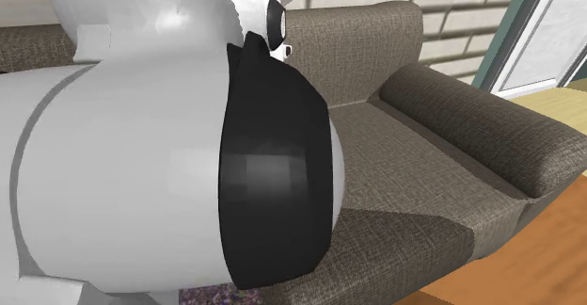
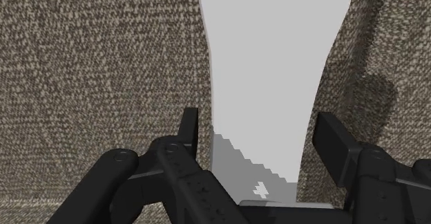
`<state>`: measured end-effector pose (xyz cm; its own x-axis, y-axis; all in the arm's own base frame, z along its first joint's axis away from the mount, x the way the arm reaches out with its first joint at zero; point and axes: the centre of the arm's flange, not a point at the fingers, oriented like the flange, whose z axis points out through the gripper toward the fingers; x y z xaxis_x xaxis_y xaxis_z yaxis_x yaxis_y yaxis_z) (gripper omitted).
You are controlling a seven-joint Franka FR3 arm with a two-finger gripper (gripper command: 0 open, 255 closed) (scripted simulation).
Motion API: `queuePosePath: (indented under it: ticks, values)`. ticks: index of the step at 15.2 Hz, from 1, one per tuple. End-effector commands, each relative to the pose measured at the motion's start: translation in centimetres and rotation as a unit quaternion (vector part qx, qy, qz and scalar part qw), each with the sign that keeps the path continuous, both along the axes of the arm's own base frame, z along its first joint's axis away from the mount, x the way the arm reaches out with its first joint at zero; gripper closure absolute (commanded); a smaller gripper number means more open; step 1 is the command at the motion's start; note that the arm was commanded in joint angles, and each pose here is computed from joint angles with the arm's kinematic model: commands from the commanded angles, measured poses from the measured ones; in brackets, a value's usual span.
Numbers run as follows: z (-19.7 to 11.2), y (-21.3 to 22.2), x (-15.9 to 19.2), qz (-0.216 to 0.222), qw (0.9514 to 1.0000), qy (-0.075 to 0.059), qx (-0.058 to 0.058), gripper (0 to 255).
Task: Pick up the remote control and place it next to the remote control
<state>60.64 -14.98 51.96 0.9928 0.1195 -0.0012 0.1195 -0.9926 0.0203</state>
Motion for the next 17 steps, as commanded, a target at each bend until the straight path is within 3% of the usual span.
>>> queuePosePath:
  ticks: [1, 17]
  values:
    - [0.1, 2.7, -0.5, -0.001, 1.0, 0.0, 0.0, 255]
    - [0.2, 22.8, -7.0, -0.001, 1.0, 0.0, 0.0, 255]
